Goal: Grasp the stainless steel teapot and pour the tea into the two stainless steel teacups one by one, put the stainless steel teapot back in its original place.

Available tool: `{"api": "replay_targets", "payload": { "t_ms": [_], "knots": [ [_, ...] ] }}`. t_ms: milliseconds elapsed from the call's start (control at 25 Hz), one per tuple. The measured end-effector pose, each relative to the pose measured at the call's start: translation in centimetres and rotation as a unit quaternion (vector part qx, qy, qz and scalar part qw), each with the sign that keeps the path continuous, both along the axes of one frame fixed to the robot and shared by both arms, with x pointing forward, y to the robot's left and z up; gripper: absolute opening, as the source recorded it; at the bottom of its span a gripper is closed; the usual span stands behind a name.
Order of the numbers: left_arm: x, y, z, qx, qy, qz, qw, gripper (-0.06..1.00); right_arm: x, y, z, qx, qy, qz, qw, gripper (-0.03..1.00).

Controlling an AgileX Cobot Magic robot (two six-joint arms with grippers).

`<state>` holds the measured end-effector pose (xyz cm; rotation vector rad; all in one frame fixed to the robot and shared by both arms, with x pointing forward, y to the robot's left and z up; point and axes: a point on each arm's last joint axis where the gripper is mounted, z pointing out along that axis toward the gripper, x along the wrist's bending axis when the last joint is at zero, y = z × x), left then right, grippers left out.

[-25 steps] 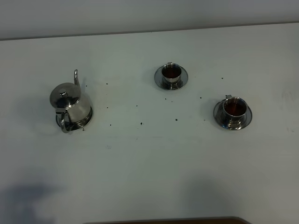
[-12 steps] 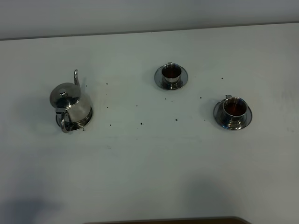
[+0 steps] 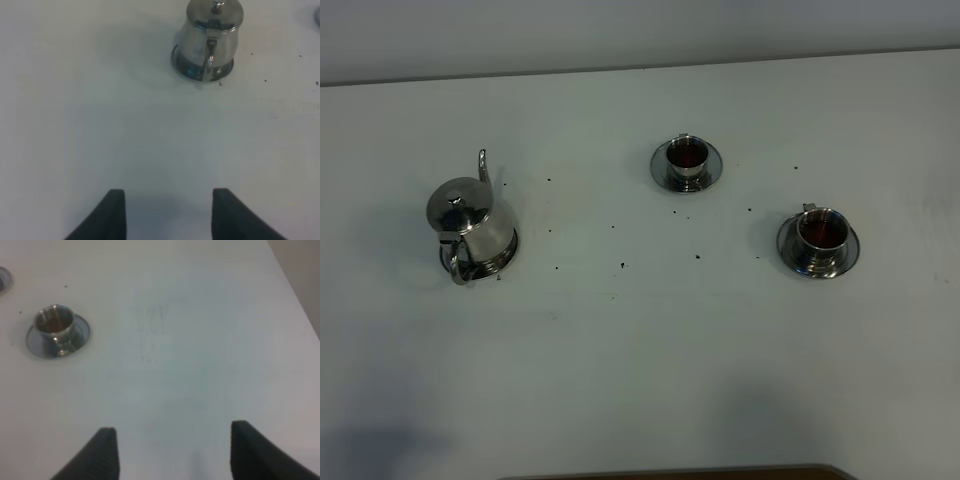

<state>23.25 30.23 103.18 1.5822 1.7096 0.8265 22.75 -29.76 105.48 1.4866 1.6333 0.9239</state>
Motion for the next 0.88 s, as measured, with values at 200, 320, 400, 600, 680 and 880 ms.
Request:
{"api": "replay_targets", "payload": {
  "t_ms": [200,320,400,600,680,880],
  "knots": [
    [0.00,0.00,0.00,0.000,0.000,0.000,1.000,0.46,0.00,0.00,0.00,0.000,0.000,0.000,1.000,0.49],
    [0.00,0.00,0.00,0.000,0.000,0.000,1.000,0.46,0.00,0.00,0.00,0.000,0.000,0.000,1.000,0.49],
    [0.00,0.00,0.00,0.000,0.000,0.000,1.000,0.46,0.00,0.00,0.00,-0.001,0.000,0.000,1.000,0.49],
    [0.00,0.00,0.00,0.000,0.000,0.000,1.000,0.46,0.00,0.00,0.00,-0.001,0.000,0.000,1.000,0.49],
    [0.00,0.00,0.00,0.000,0.000,0.000,1.000,0.46,0.00,0.00,0.00,-0.001,0.000,0.000,1.000,0.49],
    [0.00,0.00,0.00,0.000,0.000,0.000,1.000,0.46,0.00,0.00,0.00,-0.001,0.000,0.000,1.000,0.49]
  ]
}}
